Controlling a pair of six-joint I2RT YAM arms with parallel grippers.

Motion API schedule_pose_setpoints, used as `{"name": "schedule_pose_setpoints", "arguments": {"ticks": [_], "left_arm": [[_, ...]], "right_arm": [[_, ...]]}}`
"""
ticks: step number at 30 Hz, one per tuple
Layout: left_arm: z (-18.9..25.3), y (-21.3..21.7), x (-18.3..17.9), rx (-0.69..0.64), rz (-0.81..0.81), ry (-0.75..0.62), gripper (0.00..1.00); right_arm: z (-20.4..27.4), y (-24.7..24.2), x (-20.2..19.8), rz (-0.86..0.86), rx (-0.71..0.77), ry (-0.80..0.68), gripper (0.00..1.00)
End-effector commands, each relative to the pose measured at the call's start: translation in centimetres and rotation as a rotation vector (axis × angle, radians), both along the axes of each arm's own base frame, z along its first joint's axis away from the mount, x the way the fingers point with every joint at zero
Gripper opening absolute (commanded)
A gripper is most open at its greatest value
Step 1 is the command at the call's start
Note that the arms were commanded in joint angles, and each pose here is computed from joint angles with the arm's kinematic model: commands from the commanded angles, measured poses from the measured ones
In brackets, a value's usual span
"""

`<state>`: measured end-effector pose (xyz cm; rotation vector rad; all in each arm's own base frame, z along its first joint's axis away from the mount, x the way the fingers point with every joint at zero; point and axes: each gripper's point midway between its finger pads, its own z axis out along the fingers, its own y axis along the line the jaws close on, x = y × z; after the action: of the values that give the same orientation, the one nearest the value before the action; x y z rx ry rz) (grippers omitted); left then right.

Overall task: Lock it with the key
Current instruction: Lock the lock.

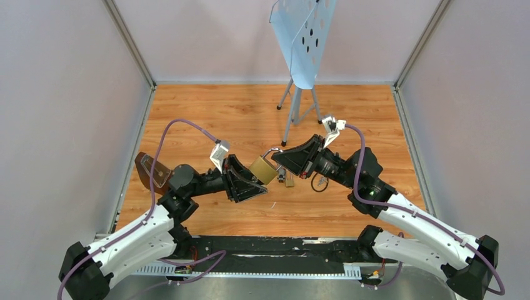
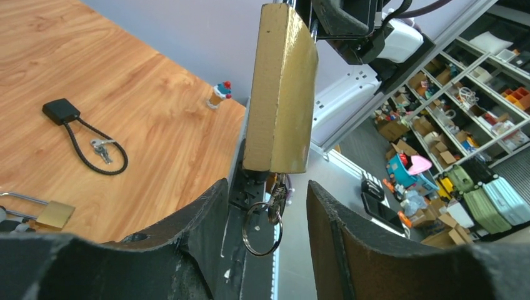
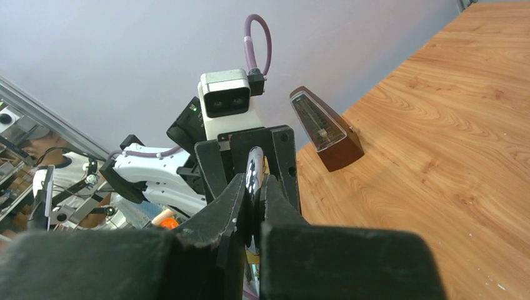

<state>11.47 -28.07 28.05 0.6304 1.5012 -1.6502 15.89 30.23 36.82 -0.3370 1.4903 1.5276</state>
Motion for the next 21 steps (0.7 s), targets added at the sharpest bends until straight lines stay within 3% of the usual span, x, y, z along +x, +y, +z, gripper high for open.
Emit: {"name": "schedule_pose_setpoints", "arguments": {"ticks": [1,7,16,21], "left_arm": [[1.67,0.58,-0.19,0.015,0.015,-0.093,0.59],[2.17,1.15,0.06,0.046,0.044,-0.129,0.62],[1.91,0.37,-0.11,0.072,-0.016,-0.097,0.45],[1.95,0.64,-0.26,0.076,-0.011,-0.110,0.44]], "right_arm": [[7.13,-1.82,-1.94,0.018,0.165,-0.170,0.00],[6.86,-1.70,-2.52,0.046,0.146,-0.192,0.00],[6.85,-1.39,-2.65,0.063,0.145,-0.205,0.00],[6.70,-1.55,-2.55,0.053,0.144,-0.200,0.00]]}}
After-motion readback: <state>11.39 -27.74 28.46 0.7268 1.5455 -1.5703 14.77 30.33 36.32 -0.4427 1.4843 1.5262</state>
